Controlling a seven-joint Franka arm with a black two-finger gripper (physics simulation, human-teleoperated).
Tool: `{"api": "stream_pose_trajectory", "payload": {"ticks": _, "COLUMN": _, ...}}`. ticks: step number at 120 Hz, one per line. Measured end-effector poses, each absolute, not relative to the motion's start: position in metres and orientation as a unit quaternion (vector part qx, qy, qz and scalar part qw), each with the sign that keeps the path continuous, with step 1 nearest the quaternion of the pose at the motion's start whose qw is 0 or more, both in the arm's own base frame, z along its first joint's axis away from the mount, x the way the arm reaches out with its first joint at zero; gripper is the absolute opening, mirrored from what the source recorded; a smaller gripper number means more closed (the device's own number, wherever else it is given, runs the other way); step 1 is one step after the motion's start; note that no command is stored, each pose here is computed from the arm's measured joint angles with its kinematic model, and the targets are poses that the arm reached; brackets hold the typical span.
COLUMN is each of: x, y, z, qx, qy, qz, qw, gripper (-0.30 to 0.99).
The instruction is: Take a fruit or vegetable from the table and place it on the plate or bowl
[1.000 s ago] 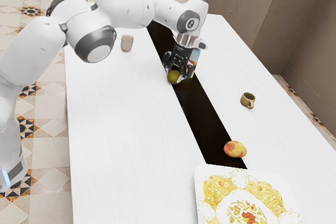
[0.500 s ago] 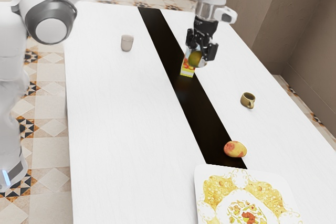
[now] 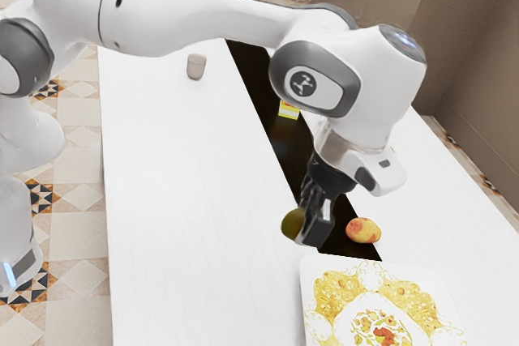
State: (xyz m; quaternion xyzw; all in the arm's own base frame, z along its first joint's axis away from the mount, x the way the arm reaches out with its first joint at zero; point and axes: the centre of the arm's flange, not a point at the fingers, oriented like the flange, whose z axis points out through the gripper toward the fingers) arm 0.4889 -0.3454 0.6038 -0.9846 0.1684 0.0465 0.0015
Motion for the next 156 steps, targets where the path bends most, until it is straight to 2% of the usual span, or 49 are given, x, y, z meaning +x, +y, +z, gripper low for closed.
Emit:
{"api": "stream_pose_trajectory", "payload": {"ticks": 34, "x": 0.511, "y": -0.391, "z": 0.565, "qx": -0.989, "qy": 0.144, "qz": 0.006, "qw": -0.04, "gripper": 0.28}}
{"api": "stream_pose_trajectory", "payload": {"ticks": 58, "x": 0.547, "y": -0.355, "z": 0.568, "qx": -0.994, "qy": 0.095, "qz": -0.025, "qw": -0.055, "gripper": 0.28}}
{"api": "stream_pose_trajectory", "payload": {"ticks": 120, "x": 0.582, "y": -0.347, "z": 0.558, "qx": -0.991, "qy": 0.06, "qz": -0.082, "qw": -0.084, "gripper": 0.3}}
{"api": "stream_pose_trajectory", "payload": {"ticks": 141, "x": 0.588, "y": -0.356, "z": 0.551, "qx": -0.988, "qy": 0.052, "qz": -0.096, "qw": -0.109, "gripper": 0.54}}
{"api": "stream_pose_trajectory", "payload": {"ticks": 156, "x": 0.59, "y": -0.345, "z": 0.572, "qx": -0.983, "qy": 0.044, "qz": -0.112, "qw": -0.135, "gripper": 0.63}}
